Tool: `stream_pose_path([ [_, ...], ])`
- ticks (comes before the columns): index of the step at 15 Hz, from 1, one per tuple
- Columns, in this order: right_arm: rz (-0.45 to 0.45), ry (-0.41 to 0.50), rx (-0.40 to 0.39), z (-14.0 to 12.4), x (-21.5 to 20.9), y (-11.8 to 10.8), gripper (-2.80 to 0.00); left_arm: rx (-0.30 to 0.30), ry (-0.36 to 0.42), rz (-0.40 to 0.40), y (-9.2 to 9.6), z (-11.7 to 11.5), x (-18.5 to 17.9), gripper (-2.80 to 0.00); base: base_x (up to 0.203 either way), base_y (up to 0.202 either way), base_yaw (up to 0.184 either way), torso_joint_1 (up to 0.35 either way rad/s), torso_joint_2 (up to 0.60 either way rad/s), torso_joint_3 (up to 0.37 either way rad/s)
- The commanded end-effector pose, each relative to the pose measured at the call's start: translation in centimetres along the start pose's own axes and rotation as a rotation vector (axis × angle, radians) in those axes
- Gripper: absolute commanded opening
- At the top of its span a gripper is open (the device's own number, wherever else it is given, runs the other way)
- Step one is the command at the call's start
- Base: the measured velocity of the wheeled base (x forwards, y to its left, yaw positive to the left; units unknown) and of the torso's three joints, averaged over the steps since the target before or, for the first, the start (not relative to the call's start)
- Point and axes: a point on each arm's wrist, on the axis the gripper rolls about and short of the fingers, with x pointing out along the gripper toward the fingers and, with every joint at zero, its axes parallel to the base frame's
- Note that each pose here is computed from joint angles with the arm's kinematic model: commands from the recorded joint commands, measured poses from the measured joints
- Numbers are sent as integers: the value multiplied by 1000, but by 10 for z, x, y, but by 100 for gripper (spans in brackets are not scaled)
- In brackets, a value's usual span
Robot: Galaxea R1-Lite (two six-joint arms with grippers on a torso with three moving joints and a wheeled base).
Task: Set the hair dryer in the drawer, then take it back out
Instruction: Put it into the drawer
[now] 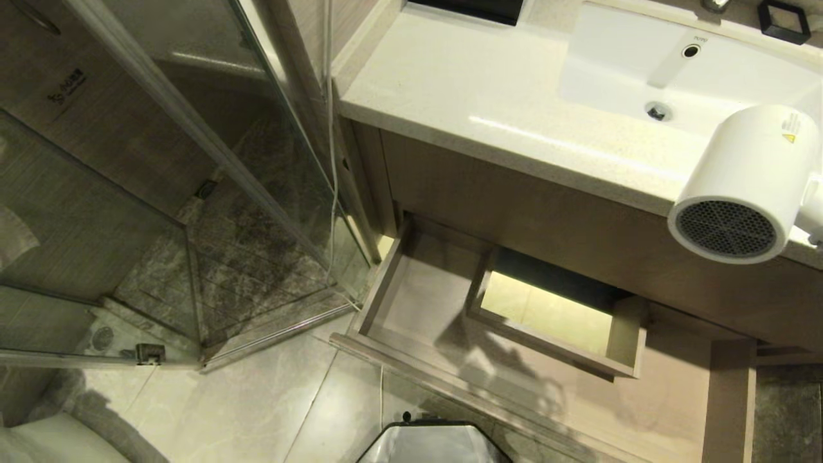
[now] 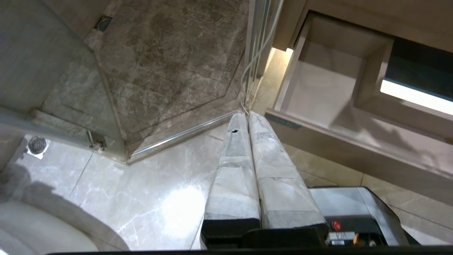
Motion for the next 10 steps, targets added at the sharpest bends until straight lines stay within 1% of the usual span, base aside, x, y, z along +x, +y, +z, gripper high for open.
stream_pose_path([
  [1,-35,3,6,-7,-11,1,-280,0,2,0,0,0,0,-280,0,0,0,-246,2,-257],
  [5,-49,11,10,-12,-16,4,-280,0,2,0,0,0,0,-280,0,0,0,-226,-35,-274],
  [10,-55,5,12,-15,-21,7,-280,0,1,0,0,0,0,-280,0,0,0,-196,-108,-299],
])
